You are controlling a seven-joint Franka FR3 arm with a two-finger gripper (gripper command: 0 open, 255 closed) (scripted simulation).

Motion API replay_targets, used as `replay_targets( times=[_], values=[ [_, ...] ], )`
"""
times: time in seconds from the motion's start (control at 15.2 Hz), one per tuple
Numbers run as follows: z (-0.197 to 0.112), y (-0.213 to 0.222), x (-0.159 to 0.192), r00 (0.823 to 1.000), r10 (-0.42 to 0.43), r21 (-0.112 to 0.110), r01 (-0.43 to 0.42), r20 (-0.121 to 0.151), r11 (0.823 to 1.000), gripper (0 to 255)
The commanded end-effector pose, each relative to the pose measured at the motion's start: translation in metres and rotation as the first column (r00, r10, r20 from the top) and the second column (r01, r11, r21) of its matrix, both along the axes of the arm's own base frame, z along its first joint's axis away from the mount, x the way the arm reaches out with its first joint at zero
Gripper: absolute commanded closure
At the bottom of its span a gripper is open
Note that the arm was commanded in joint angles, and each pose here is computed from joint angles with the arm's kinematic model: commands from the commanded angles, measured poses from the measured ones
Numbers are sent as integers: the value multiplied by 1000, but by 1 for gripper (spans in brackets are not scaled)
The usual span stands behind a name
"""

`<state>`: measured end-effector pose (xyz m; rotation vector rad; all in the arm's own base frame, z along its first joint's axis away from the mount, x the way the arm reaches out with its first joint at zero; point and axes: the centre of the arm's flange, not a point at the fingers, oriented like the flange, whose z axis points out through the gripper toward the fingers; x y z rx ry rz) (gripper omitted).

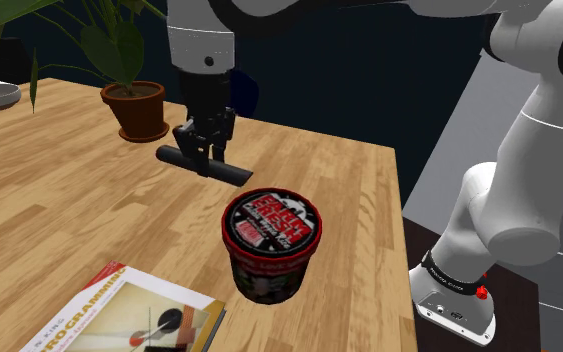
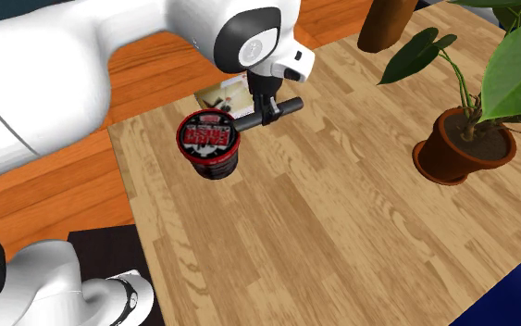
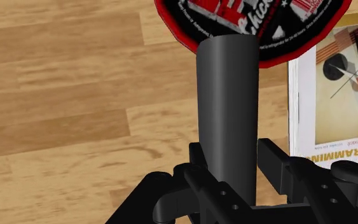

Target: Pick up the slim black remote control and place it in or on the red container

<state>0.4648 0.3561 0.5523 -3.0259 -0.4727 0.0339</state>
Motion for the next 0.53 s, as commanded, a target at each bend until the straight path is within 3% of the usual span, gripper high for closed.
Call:
replay_targets(
  times=[0.0,0.46],
  values=[
    [12,0,0,1000,0,0,0,0,1000,255],
    [45,0,0,1000,0,0,0,0,1000,255]
  ],
)
